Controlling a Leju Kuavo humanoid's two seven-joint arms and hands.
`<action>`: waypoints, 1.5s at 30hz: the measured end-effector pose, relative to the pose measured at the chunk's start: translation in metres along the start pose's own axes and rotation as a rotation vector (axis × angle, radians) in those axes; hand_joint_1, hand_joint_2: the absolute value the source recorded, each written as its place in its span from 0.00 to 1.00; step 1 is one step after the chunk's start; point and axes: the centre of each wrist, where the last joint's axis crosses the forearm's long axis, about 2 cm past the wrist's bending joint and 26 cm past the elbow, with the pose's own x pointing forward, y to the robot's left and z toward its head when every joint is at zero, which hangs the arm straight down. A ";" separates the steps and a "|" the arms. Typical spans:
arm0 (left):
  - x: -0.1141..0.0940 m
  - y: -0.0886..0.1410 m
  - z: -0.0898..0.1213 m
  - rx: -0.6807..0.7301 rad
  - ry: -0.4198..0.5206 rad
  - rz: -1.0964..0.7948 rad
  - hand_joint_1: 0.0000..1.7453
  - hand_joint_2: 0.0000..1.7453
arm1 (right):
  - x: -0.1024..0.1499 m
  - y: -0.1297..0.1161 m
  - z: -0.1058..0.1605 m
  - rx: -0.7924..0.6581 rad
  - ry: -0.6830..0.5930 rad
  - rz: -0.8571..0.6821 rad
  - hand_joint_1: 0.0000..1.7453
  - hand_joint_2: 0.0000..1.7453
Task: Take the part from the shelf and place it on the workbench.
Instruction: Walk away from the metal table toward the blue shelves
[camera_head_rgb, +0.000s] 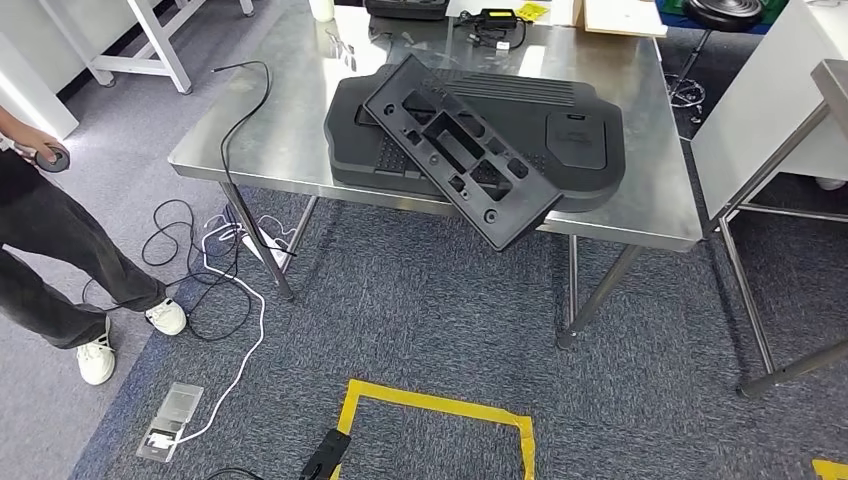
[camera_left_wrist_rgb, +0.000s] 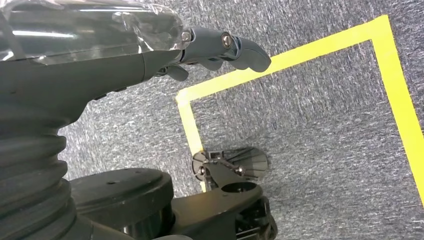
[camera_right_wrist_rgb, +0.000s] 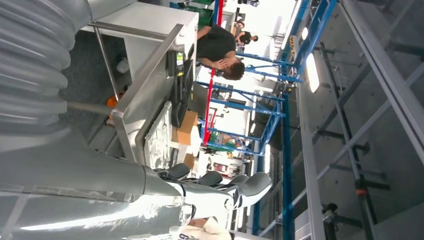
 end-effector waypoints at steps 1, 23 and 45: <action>0.000 0.000 0.000 0.000 0.000 0.000 0.00 1.00 | 0.000 0.000 0.000 0.000 -0.001 0.000 0.00 1.00; 0.001 0.000 0.000 -0.011 -0.002 -0.012 0.00 0.00 | 0.000 -0.001 0.000 0.005 0.001 0.008 0.00 1.00; -0.001 0.000 0.000 0.009 0.013 -0.001 0.00 0.00 | -0.002 -0.002 0.001 0.004 0.006 -0.010 0.00 0.00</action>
